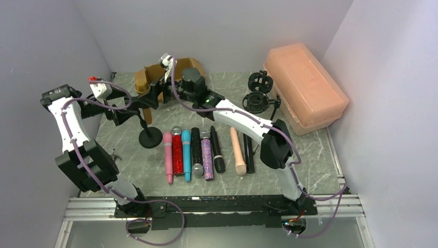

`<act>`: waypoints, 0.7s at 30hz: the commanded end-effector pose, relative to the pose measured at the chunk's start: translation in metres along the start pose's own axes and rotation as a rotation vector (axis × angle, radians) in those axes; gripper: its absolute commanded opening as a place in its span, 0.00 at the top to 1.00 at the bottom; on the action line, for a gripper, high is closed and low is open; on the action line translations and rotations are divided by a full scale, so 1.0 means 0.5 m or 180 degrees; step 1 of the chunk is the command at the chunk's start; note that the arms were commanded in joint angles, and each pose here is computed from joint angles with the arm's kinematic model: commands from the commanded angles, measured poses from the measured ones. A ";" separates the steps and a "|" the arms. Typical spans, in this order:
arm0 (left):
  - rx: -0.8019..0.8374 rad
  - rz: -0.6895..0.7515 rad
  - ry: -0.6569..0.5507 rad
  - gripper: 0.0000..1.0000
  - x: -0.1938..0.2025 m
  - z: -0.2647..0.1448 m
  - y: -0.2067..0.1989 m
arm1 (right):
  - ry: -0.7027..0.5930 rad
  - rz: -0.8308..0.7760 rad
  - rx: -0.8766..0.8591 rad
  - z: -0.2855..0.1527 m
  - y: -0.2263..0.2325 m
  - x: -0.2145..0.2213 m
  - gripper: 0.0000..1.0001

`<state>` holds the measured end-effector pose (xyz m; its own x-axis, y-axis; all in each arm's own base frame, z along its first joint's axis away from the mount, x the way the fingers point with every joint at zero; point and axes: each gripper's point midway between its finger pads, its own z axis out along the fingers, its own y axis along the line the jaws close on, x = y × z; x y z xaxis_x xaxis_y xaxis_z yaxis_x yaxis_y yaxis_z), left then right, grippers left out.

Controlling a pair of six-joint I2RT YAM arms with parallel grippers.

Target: Attach the microphones to the stand

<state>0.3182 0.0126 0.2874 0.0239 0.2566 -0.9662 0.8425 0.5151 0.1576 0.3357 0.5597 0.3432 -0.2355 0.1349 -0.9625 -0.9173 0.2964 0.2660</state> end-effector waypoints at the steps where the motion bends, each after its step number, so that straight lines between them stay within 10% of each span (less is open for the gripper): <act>1: -0.0106 -0.0071 -0.0092 0.01 -0.041 -0.016 0.005 | -0.0037 -0.0174 -0.0724 -0.077 0.020 -0.085 0.07; 21: -0.0218 -0.0825 -0.0228 0.01 -0.069 -0.032 -0.036 | 0.0232 -0.0654 -0.1305 -0.001 -0.001 0.030 0.01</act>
<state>0.3059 0.0155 0.3036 -0.1578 0.0980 -0.9826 0.7969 0.6003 -0.0682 0.3280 0.5531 0.3019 -0.1285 -0.0375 -0.9910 -0.9879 -0.0824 0.1312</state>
